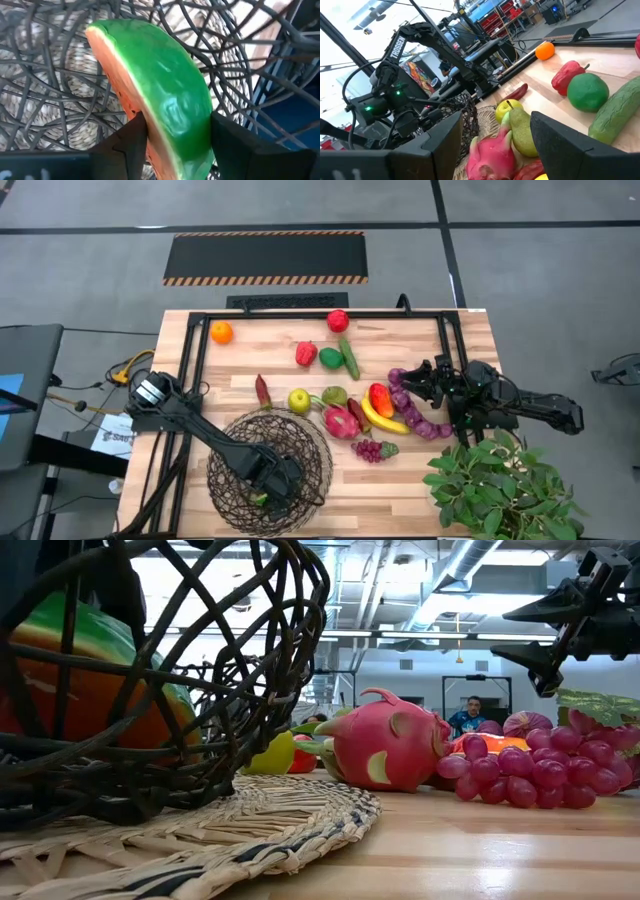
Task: Build produce basket
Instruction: Put the watermelon into the woven basket, then put the orange into the woven basket
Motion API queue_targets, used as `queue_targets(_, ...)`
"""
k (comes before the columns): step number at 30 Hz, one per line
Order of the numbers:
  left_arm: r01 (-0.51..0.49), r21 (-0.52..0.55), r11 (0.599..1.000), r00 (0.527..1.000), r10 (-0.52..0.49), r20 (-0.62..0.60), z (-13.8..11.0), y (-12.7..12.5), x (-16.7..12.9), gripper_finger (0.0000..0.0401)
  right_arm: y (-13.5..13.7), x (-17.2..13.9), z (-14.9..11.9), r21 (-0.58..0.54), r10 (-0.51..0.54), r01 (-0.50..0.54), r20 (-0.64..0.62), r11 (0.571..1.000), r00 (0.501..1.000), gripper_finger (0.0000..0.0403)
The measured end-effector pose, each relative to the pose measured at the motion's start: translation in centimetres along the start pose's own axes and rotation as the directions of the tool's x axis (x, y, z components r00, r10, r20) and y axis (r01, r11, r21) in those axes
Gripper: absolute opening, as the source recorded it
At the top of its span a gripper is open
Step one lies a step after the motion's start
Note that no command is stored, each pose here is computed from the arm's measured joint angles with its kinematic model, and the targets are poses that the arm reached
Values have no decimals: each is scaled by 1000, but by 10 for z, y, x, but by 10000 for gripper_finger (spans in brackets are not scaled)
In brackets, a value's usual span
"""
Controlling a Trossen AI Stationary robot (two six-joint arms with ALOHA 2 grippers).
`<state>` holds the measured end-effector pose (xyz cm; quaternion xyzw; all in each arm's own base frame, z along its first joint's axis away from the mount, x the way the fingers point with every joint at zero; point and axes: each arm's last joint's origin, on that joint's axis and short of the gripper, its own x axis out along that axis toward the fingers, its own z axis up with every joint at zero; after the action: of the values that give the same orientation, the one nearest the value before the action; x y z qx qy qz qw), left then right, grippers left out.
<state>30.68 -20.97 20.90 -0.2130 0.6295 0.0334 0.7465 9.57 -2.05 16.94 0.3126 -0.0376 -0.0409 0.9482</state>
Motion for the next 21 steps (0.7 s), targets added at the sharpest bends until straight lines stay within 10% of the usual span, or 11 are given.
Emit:
queue_targets(11,75,28,997,997,-75,-16,1,-5,0,287,0,0,0,0,0,0,-1,1000,1000,255)
queue_targets(21,143,20,990,989,-143,40,24,-3,-25,295,0,0,0,-1,-1,1,-2,1000,1000,255)
